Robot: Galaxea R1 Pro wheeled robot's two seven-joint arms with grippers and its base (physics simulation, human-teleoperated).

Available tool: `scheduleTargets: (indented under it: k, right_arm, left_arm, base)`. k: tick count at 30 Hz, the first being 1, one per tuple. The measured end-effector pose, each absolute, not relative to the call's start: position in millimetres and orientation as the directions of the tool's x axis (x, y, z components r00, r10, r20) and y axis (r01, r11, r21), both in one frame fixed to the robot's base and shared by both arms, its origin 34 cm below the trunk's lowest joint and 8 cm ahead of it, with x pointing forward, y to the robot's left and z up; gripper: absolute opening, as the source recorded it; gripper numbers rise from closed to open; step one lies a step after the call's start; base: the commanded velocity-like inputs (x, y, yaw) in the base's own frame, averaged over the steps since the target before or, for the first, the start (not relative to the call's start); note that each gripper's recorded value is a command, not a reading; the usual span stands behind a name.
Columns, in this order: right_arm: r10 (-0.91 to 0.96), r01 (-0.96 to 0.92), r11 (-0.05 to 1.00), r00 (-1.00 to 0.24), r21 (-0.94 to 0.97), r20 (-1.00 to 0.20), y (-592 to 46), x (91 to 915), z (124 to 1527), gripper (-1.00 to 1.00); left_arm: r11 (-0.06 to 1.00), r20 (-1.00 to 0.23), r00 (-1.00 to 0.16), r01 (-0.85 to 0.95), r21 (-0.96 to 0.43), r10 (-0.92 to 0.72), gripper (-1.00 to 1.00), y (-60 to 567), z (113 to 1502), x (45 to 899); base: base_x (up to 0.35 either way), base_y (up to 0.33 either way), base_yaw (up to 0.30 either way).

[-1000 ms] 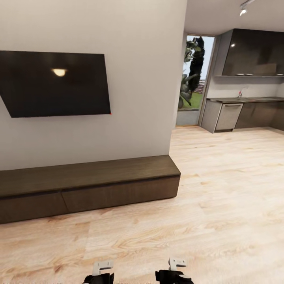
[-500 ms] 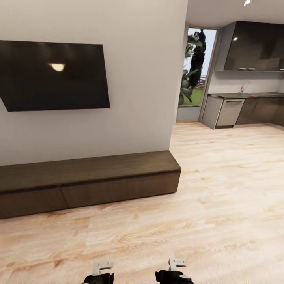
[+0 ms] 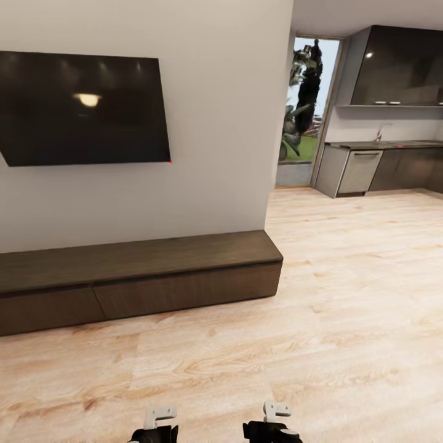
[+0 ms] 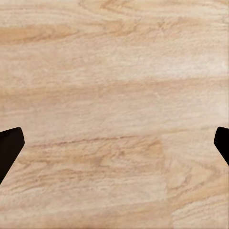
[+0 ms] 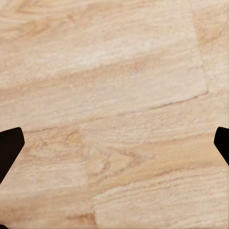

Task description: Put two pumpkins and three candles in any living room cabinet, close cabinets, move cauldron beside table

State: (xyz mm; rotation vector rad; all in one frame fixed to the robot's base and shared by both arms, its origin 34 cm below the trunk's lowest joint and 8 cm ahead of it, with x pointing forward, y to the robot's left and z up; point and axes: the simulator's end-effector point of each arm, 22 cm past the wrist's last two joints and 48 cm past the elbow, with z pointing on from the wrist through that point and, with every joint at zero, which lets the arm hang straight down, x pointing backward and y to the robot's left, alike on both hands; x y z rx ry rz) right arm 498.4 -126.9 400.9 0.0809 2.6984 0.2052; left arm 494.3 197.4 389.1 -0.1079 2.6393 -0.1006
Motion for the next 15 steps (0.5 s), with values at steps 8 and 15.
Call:
scheduleTargets:
  k: [8,15]
  right_arm:
    - [0.098,0.03,0.987,-0.888,0.156,-0.449,-129.6,514.7,405.9,1.0]
    - [0.138,0.042,0.983,-0.815,0.18,-0.562,-132.9,582.6,454.8,1.0]
  left_arm:
    - [0.991,-0.364,-0.925,-0.073,-0.115,-0.111,1.0,191.6,380.4,481.9]
    - [0.967,-0.453,-0.872,-0.082,-0.241,-0.187,1.0,203.0,496.8,606.8]
  base:
    - [0.0,0.0,0.0]
    - [0.0,0.0,0.0]
